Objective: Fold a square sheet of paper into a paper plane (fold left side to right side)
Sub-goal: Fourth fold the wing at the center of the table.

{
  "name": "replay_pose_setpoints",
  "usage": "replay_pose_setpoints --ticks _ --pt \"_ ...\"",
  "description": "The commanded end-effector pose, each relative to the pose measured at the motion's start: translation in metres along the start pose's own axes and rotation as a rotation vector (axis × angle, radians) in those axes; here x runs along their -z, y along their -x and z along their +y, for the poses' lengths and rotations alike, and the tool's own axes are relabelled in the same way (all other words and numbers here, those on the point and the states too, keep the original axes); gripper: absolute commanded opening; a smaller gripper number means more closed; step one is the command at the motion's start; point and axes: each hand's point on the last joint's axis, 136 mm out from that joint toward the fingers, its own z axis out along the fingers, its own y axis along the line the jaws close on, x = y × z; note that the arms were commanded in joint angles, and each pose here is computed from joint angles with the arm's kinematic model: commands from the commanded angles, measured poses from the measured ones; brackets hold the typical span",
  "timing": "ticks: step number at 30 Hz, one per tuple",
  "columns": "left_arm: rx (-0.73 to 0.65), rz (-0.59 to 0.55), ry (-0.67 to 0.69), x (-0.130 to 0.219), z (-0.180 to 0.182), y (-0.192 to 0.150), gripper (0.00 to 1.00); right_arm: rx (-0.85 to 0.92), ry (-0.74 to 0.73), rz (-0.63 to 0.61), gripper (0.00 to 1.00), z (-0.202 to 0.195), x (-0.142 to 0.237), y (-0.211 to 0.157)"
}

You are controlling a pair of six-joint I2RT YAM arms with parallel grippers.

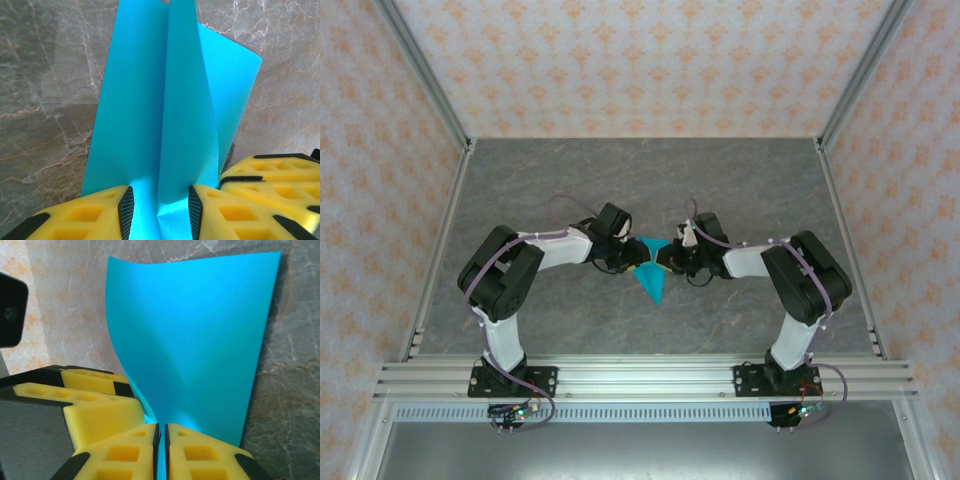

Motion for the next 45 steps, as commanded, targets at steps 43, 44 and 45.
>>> replay_pose_setpoints --ticks 43,44,45 --pt "-0.001 -0.005 0.011 -0.004 -0.001 0.003 0.35 -0.008 0.029 -0.004 0.21 0.009 -0.011 0.003" --pt "-0.001 -0.004 0.011 -0.004 -0.001 0.002 0.35 -0.013 0.027 -0.003 0.21 0.008 -0.012 0.003" --pt "-0.002 -0.004 0.01 -0.004 -0.001 0.002 0.35 -0.015 0.03 -0.001 0.2 0.008 -0.013 0.003"
